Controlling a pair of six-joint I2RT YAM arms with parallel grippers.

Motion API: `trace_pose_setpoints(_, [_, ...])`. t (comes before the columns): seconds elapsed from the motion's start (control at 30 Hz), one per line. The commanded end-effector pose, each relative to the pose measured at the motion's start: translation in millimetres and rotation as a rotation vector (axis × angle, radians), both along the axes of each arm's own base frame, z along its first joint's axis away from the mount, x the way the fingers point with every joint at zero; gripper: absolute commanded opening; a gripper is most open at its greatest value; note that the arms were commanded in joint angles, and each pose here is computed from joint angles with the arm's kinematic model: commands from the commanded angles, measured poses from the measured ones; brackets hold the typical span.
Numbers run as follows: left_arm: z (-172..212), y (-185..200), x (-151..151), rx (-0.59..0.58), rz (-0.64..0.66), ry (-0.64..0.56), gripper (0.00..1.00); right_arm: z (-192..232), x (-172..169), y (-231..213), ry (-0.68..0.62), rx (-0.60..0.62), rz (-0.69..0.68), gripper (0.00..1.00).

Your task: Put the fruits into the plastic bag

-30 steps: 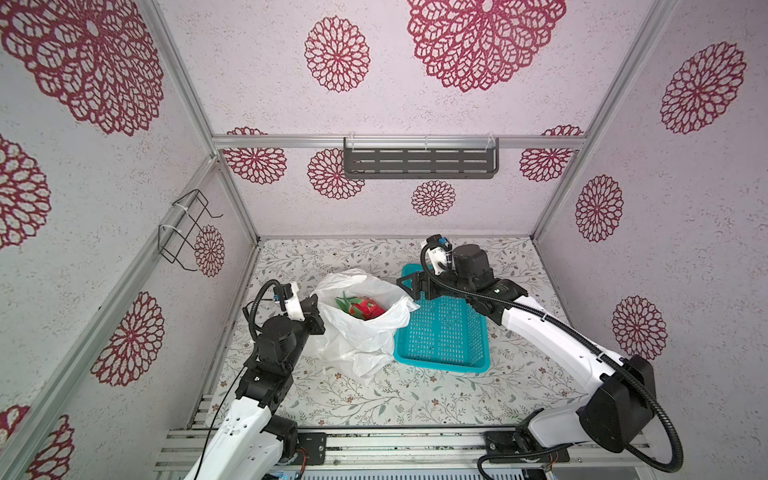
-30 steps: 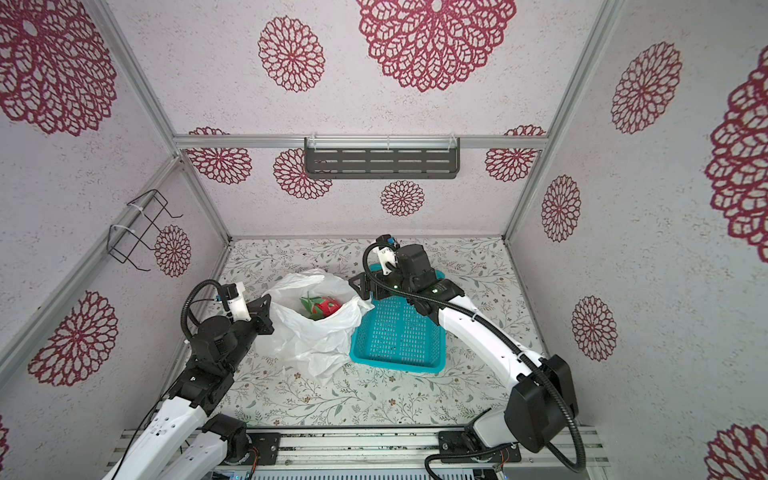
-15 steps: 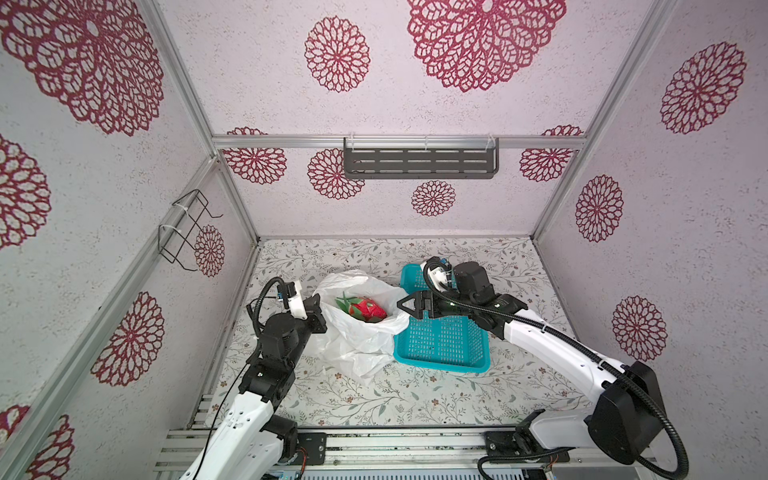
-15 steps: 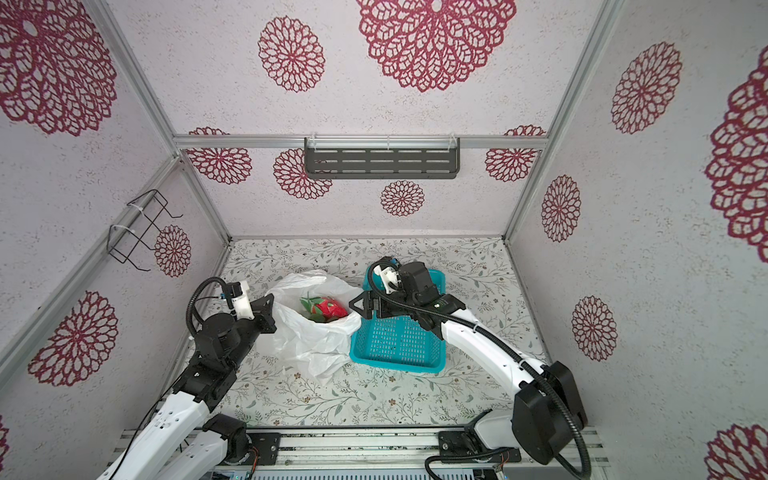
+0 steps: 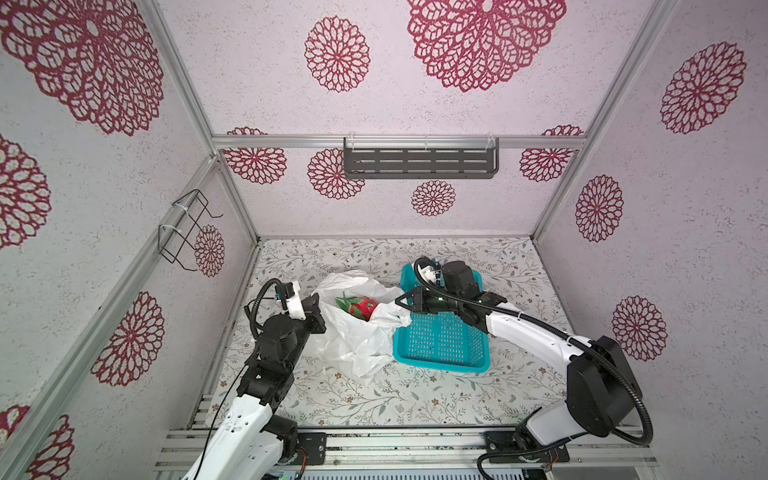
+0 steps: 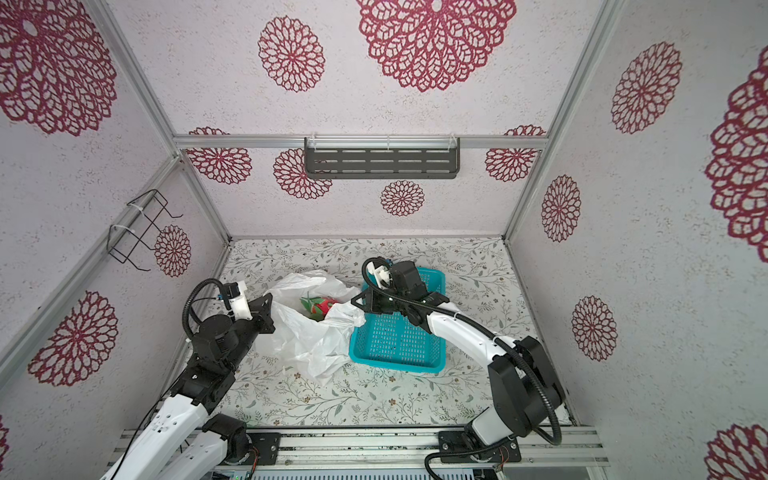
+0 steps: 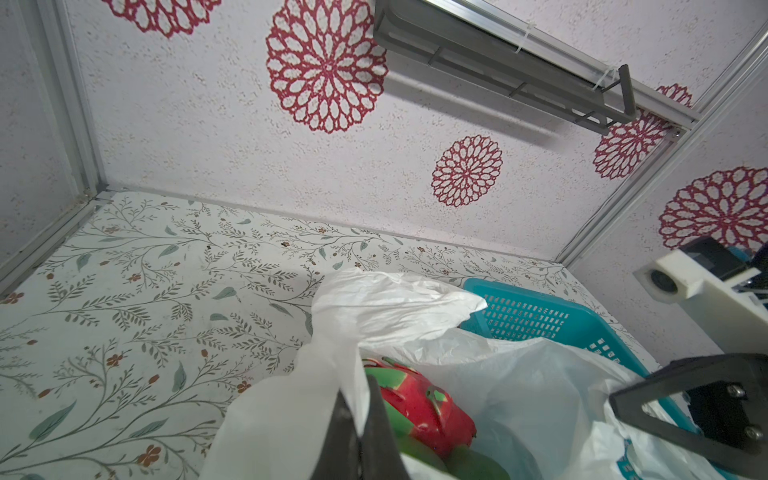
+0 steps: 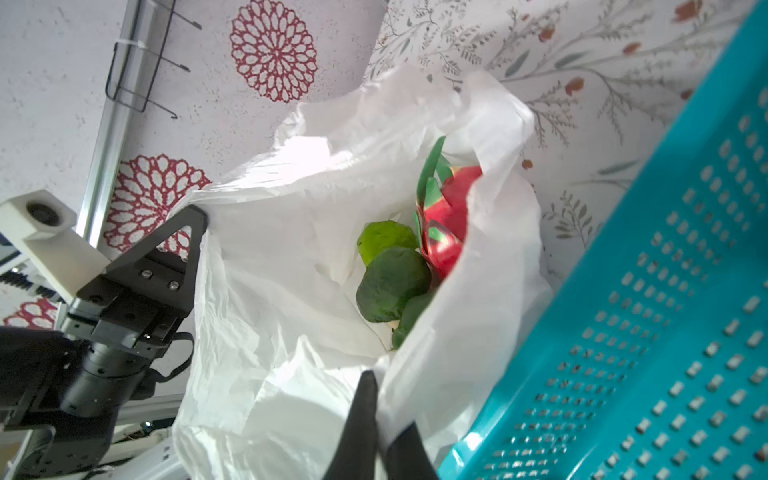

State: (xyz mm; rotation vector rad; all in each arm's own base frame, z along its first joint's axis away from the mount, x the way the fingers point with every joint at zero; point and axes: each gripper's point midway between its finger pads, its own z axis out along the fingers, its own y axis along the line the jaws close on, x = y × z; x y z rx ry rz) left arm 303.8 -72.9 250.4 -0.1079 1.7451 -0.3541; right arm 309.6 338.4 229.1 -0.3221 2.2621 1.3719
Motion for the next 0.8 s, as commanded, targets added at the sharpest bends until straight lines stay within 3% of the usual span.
trace_pose_setpoints(0.0, [0.6, 2.1, -0.3, -0.01, 0.014, -0.016, 0.0, 70.6, 15.1, 21.4, -0.184, 0.134, 0.034, 0.0])
trace_pose_setpoints(0.23, [0.6, 3.9, 1.6, -0.054, 0.035, -0.015, 0.0, 161.2, 27.7, 63.3, -0.446, 0.205, 0.122, 0.0])
trace_pose_setpoints(0.5, [10.0, 11.1, 8.4, -0.034, 0.083, -0.039, 0.0, 235.4, 2.9, 68.4, -0.676, 0.216, 0.227, 0.0])
trace_pose_setpoints(0.77, [61.4, 20.7, 69.5, 0.067, 0.177, -0.143, 0.0, 262.8, 5.2, 43.8, -0.831, 0.159, 0.1, 0.0])
